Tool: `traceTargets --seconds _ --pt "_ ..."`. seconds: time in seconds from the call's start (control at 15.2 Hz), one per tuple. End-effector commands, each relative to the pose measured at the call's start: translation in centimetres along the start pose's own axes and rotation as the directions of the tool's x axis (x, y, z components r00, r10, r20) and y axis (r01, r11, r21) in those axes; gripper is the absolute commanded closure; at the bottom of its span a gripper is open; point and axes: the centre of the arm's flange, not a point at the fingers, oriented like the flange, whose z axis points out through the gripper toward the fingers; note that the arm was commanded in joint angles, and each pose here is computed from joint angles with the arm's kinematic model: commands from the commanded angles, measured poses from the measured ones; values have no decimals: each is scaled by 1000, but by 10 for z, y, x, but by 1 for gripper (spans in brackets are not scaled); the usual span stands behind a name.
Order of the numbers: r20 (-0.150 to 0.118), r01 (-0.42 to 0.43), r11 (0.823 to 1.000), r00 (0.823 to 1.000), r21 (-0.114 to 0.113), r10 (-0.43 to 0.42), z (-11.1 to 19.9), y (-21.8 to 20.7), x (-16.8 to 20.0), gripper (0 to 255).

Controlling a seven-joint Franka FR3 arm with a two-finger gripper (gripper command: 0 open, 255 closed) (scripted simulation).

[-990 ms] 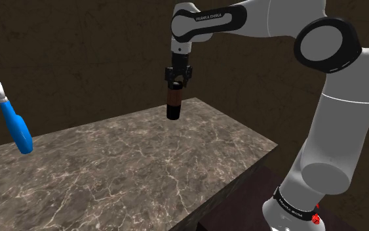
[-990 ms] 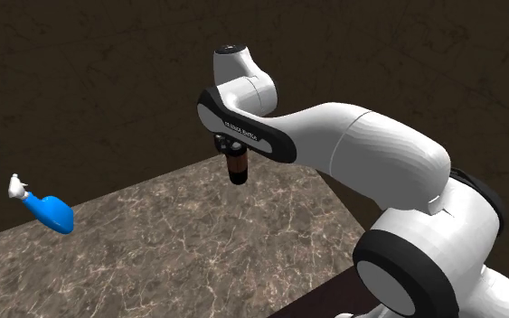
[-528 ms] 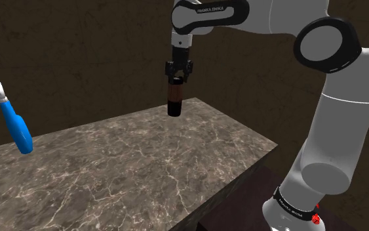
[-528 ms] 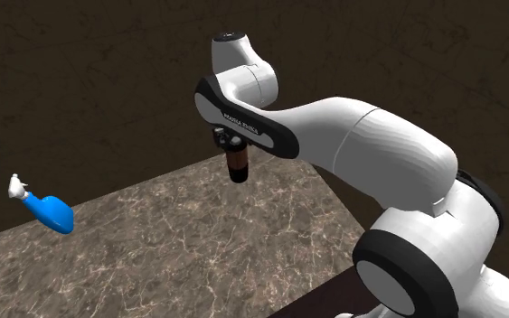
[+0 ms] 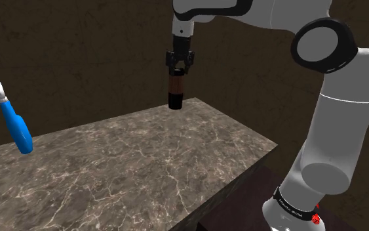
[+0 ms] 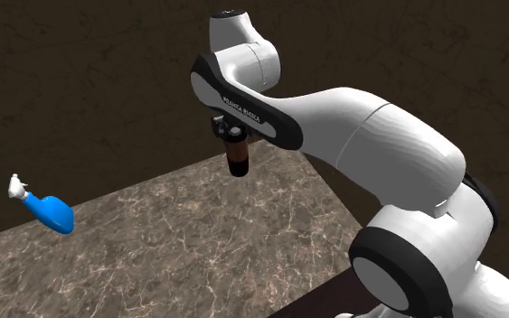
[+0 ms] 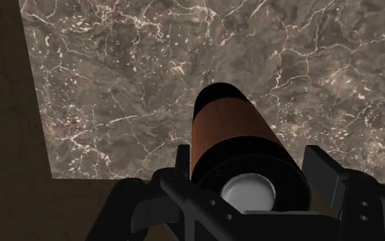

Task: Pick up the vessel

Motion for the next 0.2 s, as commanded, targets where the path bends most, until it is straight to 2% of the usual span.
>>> traceTargets --seconds 0.0,0.13 --pt "-1 0 1000 1000 0 0 -11 -1 0 255" --pt "-1 0 1000 1000 0 0 -12 -1 0 255"
